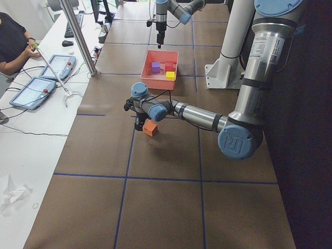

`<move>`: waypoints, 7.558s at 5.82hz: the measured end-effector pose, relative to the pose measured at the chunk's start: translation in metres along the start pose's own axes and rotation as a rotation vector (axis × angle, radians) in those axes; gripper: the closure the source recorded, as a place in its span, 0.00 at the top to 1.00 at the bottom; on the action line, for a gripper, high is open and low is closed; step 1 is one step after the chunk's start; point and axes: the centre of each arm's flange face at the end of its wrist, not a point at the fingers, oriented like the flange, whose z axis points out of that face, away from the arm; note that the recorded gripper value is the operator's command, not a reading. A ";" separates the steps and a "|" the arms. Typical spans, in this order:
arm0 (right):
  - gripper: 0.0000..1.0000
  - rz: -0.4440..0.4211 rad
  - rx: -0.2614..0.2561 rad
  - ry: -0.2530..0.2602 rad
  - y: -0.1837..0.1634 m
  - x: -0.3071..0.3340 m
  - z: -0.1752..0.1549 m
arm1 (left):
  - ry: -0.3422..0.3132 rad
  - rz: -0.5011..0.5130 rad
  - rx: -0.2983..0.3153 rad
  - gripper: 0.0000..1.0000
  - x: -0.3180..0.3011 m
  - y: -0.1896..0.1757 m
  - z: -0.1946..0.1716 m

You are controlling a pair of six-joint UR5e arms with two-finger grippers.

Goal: Place blocks into pink bin with both arms

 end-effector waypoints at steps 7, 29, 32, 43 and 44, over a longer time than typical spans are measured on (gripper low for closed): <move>1.00 -0.016 -0.014 0.010 0.002 0.083 -0.044 | 0.044 0.046 -0.046 0.00 0.052 0.005 0.024; 1.00 -0.188 0.023 0.224 0.037 0.468 -0.199 | 0.100 -0.191 0.193 1.00 0.178 0.037 -0.173; 1.00 -0.295 0.027 0.229 0.033 0.563 -0.221 | -0.081 -0.041 0.109 1.00 -0.024 0.128 -0.208; 1.00 -0.256 -0.025 0.235 0.025 0.585 -0.207 | -0.021 -0.411 -0.100 1.00 -0.190 0.261 -0.199; 1.00 -0.255 -0.027 0.234 0.025 0.585 -0.207 | -0.024 -0.403 -0.091 1.00 -0.189 0.255 -0.202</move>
